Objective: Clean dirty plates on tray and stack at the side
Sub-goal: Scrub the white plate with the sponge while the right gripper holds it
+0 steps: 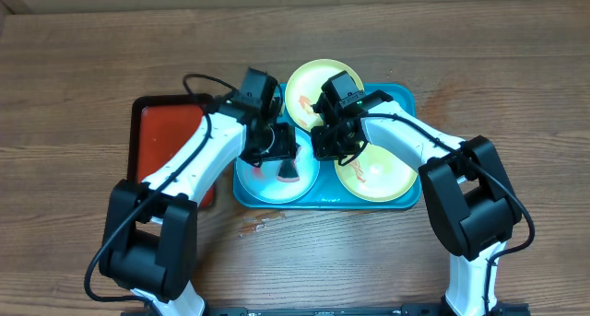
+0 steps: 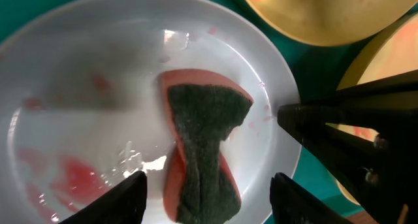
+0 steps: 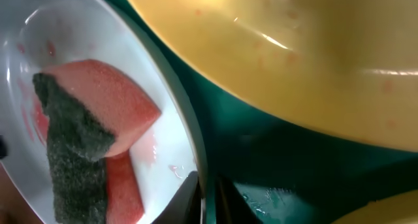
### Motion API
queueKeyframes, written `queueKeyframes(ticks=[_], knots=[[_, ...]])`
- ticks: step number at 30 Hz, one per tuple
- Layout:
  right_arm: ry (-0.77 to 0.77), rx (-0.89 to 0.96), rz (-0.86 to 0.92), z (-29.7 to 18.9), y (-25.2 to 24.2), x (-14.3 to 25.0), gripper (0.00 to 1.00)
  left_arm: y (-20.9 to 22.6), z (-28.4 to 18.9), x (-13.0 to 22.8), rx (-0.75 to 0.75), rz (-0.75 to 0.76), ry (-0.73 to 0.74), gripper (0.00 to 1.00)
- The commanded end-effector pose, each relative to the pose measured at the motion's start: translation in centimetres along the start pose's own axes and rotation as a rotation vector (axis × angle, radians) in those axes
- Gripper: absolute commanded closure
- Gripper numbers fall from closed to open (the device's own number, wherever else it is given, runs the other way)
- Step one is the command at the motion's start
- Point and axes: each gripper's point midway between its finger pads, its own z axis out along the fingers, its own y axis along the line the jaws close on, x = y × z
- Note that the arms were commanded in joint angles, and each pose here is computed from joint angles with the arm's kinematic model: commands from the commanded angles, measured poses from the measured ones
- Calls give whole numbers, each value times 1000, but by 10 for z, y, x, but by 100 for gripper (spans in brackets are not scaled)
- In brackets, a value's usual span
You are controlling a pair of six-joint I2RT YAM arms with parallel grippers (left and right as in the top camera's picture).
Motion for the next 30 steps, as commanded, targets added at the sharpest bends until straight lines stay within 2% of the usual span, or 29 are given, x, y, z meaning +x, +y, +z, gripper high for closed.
queueKeyframes(ticks=[1, 3, 6, 13, 17, 26, 30], knots=[[4, 4, 24, 1, -2, -1, 81, -2, 16, 10, 14, -6, 28, 39], [8, 6, 27, 2, -2, 0, 76, -2, 20, 11, 13, -3, 33, 39], [22, 11, 38, 2, -3, 4, 77, -2, 26, 11, 11, -1, 40, 39], [29, 14, 50, 4, -5, 6, 95, -1, 32, 11, 10, -12, 44, 39], [29, 13, 54, 4, -5, 6, 96, -2, 32, 12, 9, -11, 48, 44], [27, 13, 56, 4, -5, 5, 96, -4, 45, 16, -20, 0, 58, 60], [27, 13, 56, 4, -5, 5, 96, 0, 50, 18, -35, -4, 67, 79]])
